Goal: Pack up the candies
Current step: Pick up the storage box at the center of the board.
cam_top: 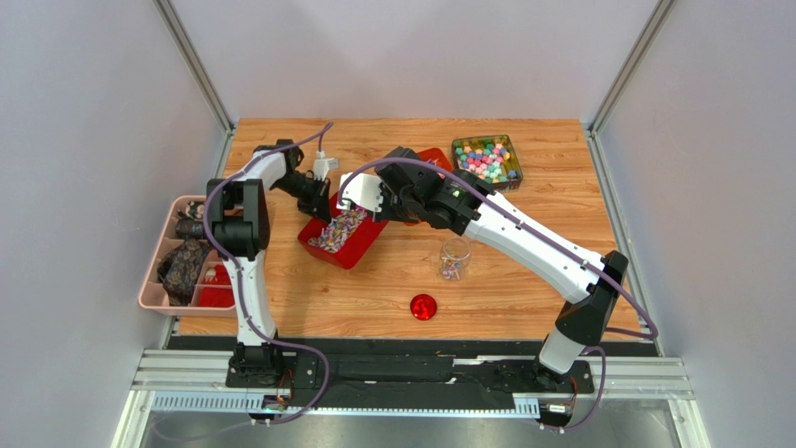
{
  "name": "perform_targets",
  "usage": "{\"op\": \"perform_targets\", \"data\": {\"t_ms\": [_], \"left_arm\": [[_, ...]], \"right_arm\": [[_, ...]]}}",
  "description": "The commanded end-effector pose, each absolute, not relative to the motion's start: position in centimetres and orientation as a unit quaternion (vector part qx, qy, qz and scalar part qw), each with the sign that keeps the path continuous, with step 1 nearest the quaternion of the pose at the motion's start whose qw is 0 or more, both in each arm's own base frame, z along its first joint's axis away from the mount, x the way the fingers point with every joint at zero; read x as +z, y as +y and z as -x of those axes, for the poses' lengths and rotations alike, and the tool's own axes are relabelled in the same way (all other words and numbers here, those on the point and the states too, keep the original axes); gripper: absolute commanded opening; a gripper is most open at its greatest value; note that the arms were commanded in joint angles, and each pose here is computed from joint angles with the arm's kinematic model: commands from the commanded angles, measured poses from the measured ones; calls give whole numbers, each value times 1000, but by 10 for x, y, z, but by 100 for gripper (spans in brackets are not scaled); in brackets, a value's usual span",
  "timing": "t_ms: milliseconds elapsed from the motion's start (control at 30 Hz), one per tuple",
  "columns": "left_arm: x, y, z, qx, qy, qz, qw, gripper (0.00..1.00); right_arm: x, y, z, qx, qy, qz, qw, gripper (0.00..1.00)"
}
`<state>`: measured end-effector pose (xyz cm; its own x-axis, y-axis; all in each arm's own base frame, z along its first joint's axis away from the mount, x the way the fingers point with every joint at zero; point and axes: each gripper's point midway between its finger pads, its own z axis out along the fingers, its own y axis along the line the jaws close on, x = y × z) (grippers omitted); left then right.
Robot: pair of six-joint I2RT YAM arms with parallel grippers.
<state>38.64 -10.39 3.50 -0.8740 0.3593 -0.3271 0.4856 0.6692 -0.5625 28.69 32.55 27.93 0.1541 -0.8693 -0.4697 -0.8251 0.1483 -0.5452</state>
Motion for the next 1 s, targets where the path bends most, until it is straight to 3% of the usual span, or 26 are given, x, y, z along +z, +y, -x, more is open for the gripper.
{"op": "perform_targets", "data": {"t_ms": [0, 500, 967], "left_arm": [[74, -95, -402, -285, 924, -201, 159, 0], [96, -70, -424, -120, 941, -179, 260, 0], [118, -78, -426, -44, 927, -201, 314, 0]], "right_arm": [[291, 322, -309, -82, 654, 627, 416, 0], [250, 326, -342, -206, 638, 651, 355, 0], [203, 335, -353, -307, 571, 715, 262, 0]]}}
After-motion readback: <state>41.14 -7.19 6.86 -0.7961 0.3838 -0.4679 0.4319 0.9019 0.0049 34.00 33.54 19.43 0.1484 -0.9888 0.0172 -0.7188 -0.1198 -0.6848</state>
